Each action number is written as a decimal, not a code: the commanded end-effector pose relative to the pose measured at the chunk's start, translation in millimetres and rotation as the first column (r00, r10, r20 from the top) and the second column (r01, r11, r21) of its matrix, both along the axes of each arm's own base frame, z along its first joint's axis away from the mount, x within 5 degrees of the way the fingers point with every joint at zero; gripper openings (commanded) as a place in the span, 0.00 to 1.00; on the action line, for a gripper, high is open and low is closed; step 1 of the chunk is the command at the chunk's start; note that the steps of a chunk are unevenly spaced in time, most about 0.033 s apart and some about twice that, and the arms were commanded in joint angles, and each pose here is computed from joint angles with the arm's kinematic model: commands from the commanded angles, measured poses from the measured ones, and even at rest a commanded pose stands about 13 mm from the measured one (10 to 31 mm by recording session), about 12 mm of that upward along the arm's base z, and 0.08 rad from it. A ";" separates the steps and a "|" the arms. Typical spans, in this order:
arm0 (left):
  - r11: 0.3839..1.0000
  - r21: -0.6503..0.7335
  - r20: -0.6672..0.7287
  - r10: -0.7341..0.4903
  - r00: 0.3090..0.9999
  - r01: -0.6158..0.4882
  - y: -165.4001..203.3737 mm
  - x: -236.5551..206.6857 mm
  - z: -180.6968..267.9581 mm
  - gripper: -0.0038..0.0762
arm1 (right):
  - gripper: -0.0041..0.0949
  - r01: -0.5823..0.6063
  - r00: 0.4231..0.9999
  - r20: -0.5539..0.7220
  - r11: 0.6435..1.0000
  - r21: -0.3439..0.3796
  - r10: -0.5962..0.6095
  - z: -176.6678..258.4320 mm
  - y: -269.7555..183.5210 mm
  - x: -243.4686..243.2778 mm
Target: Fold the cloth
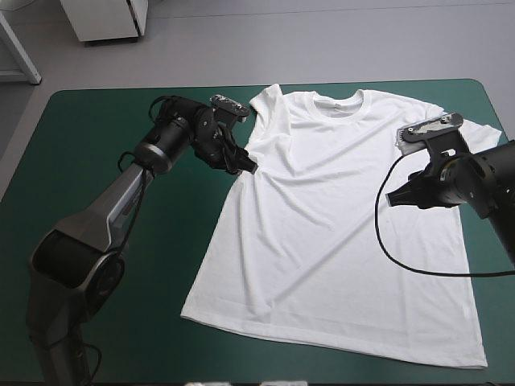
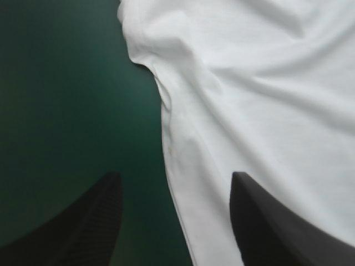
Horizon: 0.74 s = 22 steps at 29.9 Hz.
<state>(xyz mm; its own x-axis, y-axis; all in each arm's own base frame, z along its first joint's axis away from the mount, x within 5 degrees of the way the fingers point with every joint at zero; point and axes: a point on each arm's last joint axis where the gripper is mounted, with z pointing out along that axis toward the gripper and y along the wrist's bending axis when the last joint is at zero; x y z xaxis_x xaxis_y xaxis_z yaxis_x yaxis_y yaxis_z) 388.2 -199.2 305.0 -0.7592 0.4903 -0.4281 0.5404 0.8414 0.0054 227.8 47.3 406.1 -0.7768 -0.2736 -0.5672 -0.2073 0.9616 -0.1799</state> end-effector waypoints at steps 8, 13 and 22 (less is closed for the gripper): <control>0.990 -0.132 -0.024 0.038 0.999 -0.040 8.4 37.8 -17.8 0.58 | 0.46 -0.011 0.996 0.086 1.000 -0.026 0.014 9.8 1.9 16.8; 0.985 -0.169 -0.035 0.019 0.999 -0.024 -1.7 42.8 -25.3 0.58 | 0.45 -0.013 0.997 0.072 1.000 -0.028 0.015 5.1 3.8 22.6; 0.987 -0.155 -0.102 0.013 0.995 -0.029 -15.0 50.0 -60.8 0.58 | 0.45 -0.015 0.997 0.080 0.999 -0.031 0.018 4.6 4.2 24.9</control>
